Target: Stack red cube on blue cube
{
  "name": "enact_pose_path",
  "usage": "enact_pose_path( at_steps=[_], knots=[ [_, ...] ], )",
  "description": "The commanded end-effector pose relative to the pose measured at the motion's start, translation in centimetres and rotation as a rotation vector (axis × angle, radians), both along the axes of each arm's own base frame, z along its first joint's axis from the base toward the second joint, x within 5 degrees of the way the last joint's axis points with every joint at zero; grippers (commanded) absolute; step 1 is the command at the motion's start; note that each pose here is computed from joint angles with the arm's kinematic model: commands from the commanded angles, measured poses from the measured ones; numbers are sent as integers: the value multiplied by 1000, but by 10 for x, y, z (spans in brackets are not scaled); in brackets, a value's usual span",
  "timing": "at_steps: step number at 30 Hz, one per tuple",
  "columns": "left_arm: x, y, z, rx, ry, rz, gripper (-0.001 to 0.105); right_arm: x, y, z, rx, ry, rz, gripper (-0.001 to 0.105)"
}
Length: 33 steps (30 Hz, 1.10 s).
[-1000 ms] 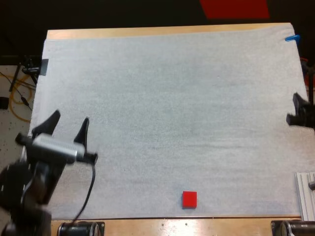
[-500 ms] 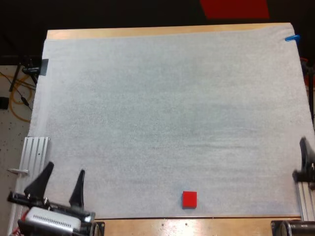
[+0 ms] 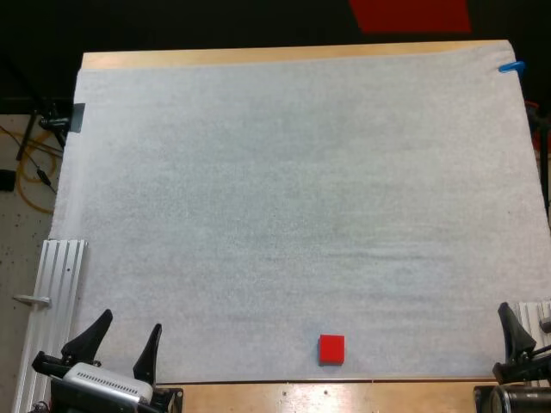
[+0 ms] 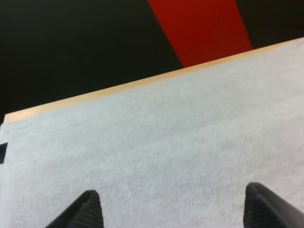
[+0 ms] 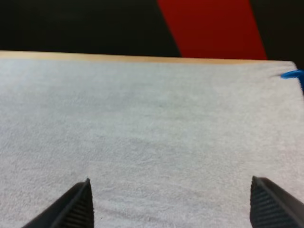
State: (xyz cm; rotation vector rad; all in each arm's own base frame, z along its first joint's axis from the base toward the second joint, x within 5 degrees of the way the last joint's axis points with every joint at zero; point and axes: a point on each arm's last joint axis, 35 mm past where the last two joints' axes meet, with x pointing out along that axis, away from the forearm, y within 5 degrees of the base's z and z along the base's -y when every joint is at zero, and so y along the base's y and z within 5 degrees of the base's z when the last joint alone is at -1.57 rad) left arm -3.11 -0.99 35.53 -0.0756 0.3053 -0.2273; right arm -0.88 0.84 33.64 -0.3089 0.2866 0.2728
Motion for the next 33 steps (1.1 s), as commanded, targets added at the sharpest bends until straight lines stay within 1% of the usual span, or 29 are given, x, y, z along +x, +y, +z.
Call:
enact_pose_path(
  at_steps=[1,5,9,12,16,18,33],
  knots=[
    [6,0,-2,14,15,-6,62,5,1,0,-7,-2,21,66],
    [18,0,-9,15,3,-6,62,11,0,-4,-8,-19,21,66],
    [38,1,-24,15,-9,-6,62,22,0,-13,-8,-21,21,66],
    [49,1,-38,13,12,-5,62,27,0,-22,-7,6,21,66],
    [62,2,-62,10,81,-5,62,33,0,-36,4,54,18,66],
    [65,2,-67,3,87,-3,62,36,0,-42,5,74,18,66],
    [66,2,-68,3,86,-3,62,39,-1,-45,22,81,-11,66]
  ],
)
